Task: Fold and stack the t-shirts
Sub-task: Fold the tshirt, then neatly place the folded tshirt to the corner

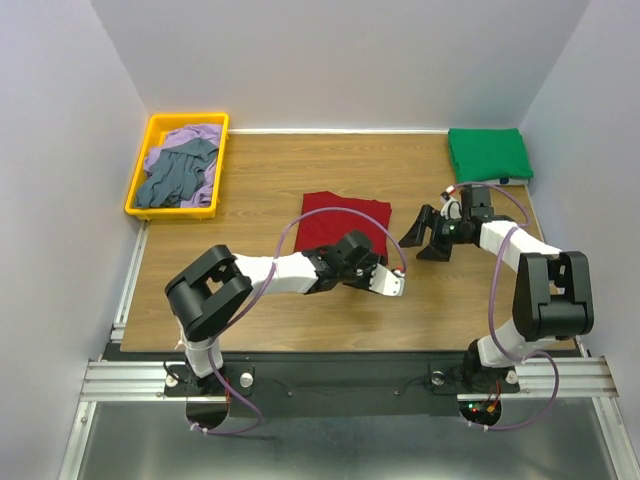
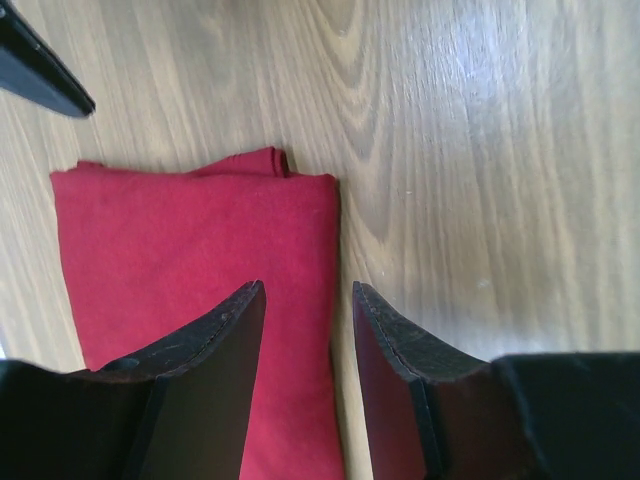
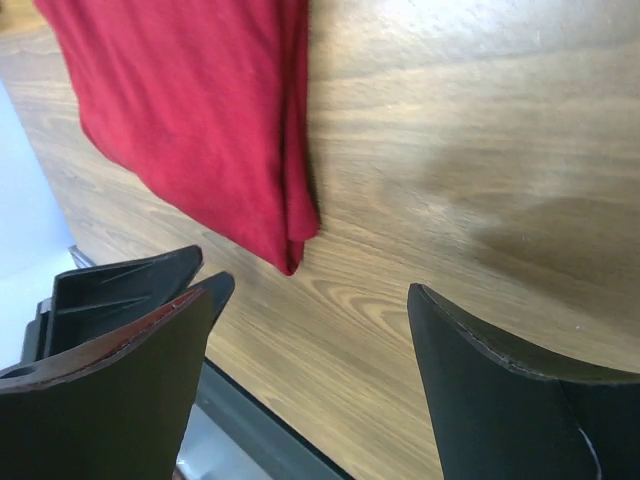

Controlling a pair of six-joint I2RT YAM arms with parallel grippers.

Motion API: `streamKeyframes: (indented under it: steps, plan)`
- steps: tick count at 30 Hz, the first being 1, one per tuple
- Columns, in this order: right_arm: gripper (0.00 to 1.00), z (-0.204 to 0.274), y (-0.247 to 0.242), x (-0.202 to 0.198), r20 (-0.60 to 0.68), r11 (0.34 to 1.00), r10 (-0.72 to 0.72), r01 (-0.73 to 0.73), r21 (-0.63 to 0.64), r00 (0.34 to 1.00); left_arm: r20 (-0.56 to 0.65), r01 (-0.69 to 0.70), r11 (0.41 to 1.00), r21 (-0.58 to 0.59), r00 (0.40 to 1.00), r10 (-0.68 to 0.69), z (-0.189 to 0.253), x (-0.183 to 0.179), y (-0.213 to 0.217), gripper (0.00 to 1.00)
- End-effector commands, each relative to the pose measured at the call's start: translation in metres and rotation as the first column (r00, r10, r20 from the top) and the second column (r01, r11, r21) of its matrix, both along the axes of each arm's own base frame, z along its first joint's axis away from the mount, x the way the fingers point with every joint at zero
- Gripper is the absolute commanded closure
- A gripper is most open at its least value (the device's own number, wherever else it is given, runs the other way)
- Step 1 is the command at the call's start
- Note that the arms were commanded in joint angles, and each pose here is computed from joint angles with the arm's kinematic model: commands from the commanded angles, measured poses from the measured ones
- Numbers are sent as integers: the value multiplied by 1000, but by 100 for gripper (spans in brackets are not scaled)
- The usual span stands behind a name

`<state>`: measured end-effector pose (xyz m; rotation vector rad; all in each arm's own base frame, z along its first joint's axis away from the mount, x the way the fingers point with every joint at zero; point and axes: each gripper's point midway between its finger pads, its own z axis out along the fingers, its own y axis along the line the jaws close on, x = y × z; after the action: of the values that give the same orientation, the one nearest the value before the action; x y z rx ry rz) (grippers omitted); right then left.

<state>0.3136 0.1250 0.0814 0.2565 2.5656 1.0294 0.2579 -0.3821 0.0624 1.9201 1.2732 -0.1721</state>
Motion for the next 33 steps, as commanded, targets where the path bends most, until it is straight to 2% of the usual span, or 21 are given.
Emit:
streamKeyframes:
  steps: [1,6,9,14,16,20,25,27,33]
  plan:
    - [14,0,1,10,5,998,-48,47,29,999,100,87,996,-29,991,-83,14,9,-21,48]
    - [12,-3,-3,14,-18,995,-83,84,58,996,98,93,996,-9,991,-91,-4,11,-24,50]
    - [11,-7,-2,13,-37,992,-104,106,71,994,112,83,996,-8,990,-82,-10,16,-26,56]
    - [8,-19,-3,16,-74,977,-186,192,93,980,51,68,996,-50,997,-66,-9,16,-38,90]
    - [4,-28,1,15,-130,968,-203,219,120,971,17,70,995,-70,997,-69,-4,15,-42,99]
    - [2,-37,7,19,-159,960,-197,223,168,967,-64,62,993,-104,996,-69,7,13,-44,100]
    - [4,-28,12,36,-133,917,-271,298,266,953,-133,42,987,-154,989,-63,26,15,-48,100]
    - [5,-28,14,37,-167,899,-290,328,289,942,-161,18,986,-168,986,-46,30,17,-51,100]
    - [7,-38,16,37,-209,881,-322,374,291,923,-218,-28,969,-243,976,-26,58,31,-66,100]
